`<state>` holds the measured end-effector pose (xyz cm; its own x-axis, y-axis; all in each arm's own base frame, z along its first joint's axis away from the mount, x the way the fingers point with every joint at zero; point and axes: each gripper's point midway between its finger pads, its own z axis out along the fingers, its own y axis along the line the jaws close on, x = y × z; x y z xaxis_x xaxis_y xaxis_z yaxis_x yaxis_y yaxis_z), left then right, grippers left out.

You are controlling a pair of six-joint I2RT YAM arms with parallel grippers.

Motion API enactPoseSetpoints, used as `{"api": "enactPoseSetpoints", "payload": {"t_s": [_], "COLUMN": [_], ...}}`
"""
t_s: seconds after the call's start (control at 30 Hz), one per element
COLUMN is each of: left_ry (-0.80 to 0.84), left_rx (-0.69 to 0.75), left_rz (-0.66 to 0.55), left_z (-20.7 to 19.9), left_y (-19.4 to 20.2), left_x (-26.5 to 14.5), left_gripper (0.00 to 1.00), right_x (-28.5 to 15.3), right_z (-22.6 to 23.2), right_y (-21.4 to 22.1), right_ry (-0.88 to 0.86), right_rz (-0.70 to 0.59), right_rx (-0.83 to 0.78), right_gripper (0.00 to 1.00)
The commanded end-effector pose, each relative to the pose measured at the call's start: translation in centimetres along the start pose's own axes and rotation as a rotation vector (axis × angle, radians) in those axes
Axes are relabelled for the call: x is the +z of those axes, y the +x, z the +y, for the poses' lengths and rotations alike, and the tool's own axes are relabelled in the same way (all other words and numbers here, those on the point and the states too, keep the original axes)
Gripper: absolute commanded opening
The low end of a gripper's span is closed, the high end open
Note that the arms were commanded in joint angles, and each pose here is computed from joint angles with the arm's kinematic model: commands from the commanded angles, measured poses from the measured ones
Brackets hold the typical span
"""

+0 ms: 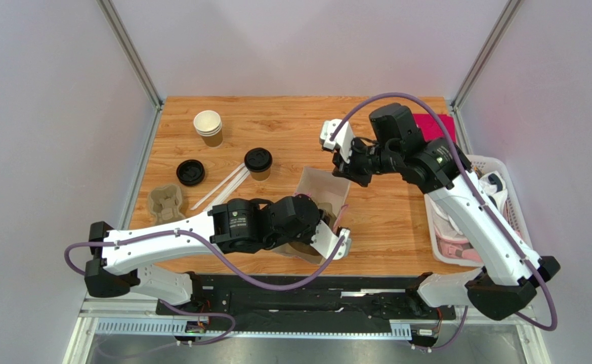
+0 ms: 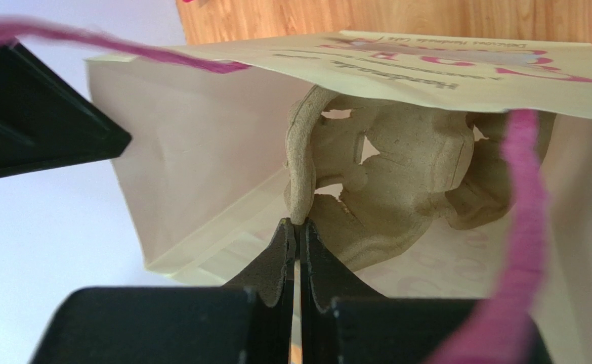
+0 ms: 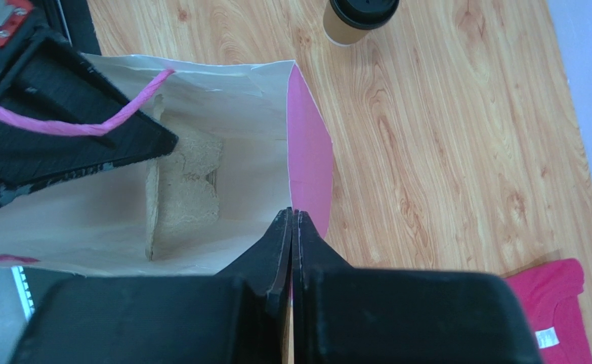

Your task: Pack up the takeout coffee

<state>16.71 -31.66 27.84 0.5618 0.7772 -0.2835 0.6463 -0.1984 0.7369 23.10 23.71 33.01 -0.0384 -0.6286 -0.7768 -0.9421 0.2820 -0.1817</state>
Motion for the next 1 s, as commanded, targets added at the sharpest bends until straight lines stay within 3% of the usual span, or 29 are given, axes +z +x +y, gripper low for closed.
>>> {"api": "enactPoseSetpoints", "payload": {"t_s": [0.0, 0.27, 0.43, 0.7, 0.97], "left_ry": [-0.110, -0.090, -0.110, -0.038, -0.113], "left_rx": [-0.043, -0.131, -0.235, -0.252, -0.190], "left_rz": [-0.094, -0.132, -0.230, -0.140, -0.066], "left_z": [1.7, 1.0, 2.2, 0.2, 1.3], "left_y": [-1.2, -1.9, -2.8, -1.8, -1.3], "left_x": [-2.0, -2.7, -5.2, -3.7, -2.1], "left_gripper": [0.00, 0.00, 0.00, 0.00, 0.00], "right_x": [-2.0, -1.2, -0.9, -2.0, -2.3], "right_z": [0.8, 1.3, 1.1, 1.4, 3.4], "right_y": [-3.0, -2.5, -2.1, -3.8, -4.0], "right_ry": [0.028, 0.021, 0.051, 0.059, 0.026], "right_rz": [-0.170, -0.194, -0.218, -0.287, -0.304], "right_rx": [-0.155, -0.223, -0.257, -0.282, -0.275], "right_gripper": [0.00, 0.00, 0.00, 0.00, 0.00]}}
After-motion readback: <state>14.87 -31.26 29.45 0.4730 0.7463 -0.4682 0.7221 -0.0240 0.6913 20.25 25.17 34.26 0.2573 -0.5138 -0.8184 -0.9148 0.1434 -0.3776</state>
